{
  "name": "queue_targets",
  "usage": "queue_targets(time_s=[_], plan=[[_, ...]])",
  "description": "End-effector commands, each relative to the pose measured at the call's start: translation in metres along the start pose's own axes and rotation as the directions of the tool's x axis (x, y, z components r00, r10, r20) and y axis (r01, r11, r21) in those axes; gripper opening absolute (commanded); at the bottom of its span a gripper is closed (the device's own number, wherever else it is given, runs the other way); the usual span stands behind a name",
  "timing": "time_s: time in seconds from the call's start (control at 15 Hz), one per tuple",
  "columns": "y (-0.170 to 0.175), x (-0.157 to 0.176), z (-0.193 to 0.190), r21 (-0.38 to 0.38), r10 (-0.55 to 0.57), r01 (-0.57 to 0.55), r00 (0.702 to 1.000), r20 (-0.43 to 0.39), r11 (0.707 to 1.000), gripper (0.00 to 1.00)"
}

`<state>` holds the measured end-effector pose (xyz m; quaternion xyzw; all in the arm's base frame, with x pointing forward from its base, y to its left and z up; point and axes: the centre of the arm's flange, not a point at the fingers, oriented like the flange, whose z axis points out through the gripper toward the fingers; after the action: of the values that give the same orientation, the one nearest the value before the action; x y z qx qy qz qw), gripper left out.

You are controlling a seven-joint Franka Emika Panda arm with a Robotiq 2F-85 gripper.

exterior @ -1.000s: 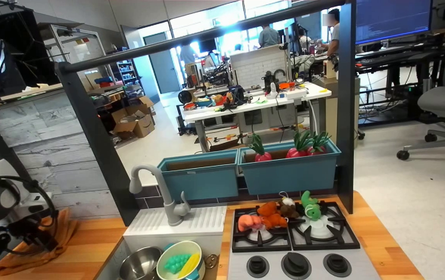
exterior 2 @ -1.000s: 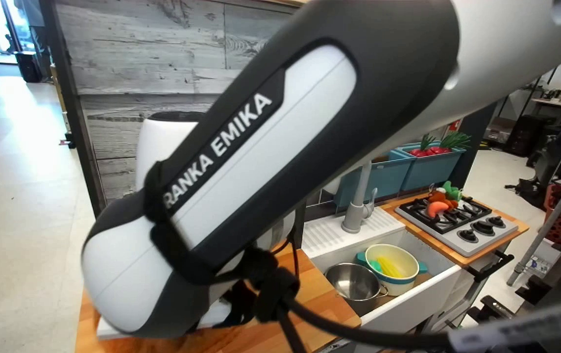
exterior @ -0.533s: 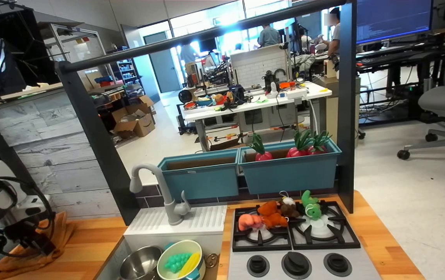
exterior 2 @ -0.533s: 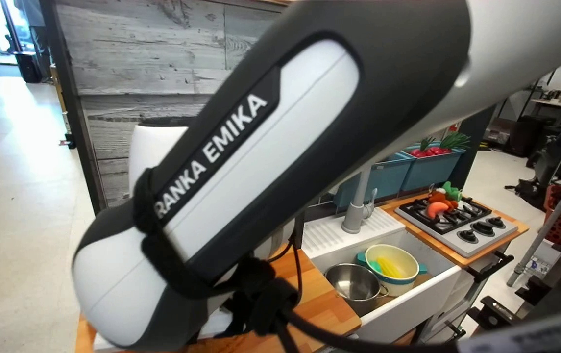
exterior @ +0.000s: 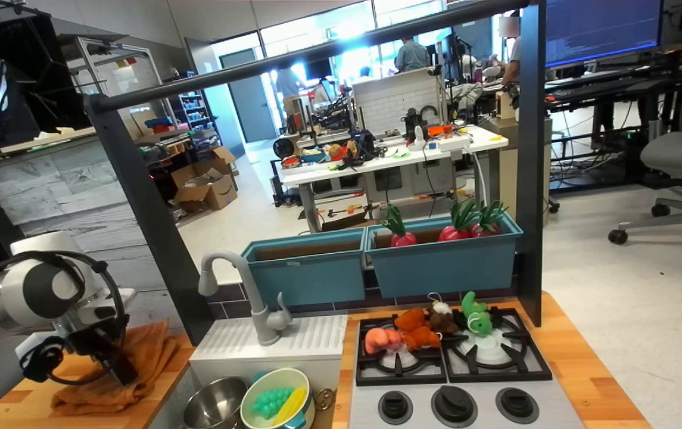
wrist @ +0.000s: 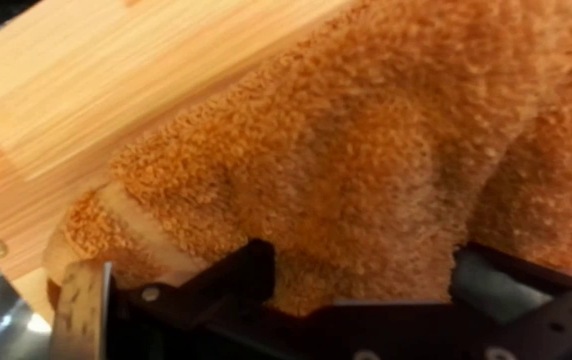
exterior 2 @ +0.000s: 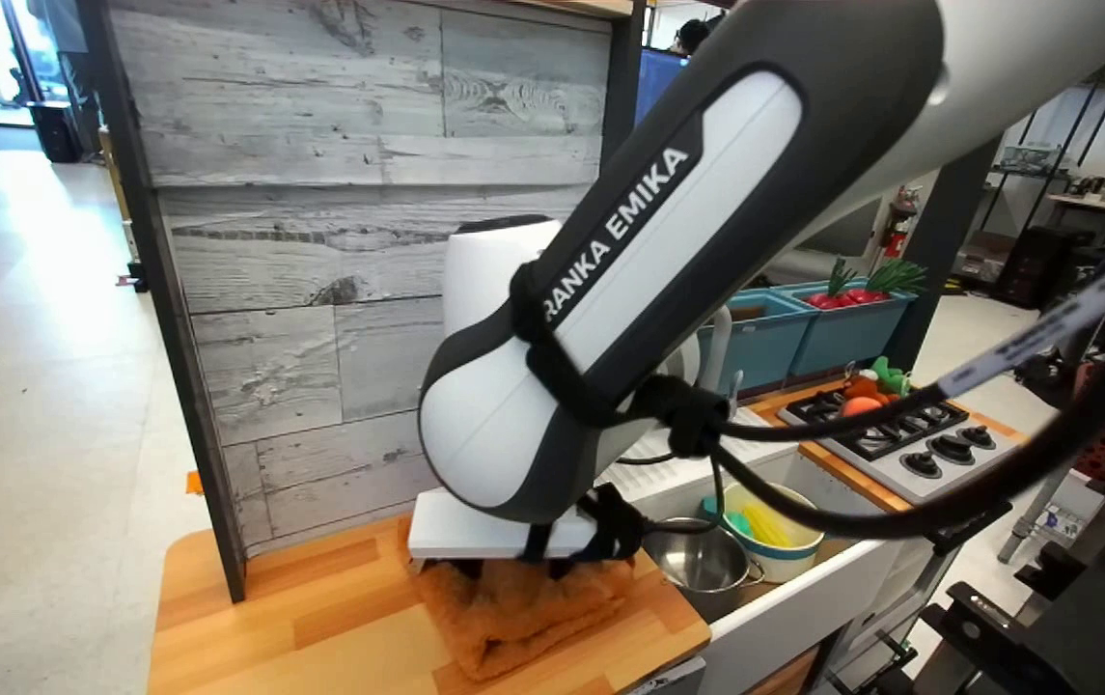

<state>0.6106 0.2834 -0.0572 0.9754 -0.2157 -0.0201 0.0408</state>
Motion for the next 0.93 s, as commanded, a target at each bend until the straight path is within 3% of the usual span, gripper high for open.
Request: queue_targets(time_s=[0.0, 0.27, 0.6, 0.87], plan=[[0.035, -0.006, 0.045, -0.107, 0.015, -0.007, 0.996, 0.082, 0.994, 1.0], [-0.018, -0.038, 0.037, -0.075, -0.132, 0.139, 0.987, 0.089, 0.987, 1.0], [-0.085, -0.106, 0.025, -0.033, -0.315, 0.319, 0.944, 0.096, 0.947, 1.0], [-0.094, -0.123, 0.029, -0.049, -0.354, 0.36, 0.929, 0.105, 0.932, 1.0]])
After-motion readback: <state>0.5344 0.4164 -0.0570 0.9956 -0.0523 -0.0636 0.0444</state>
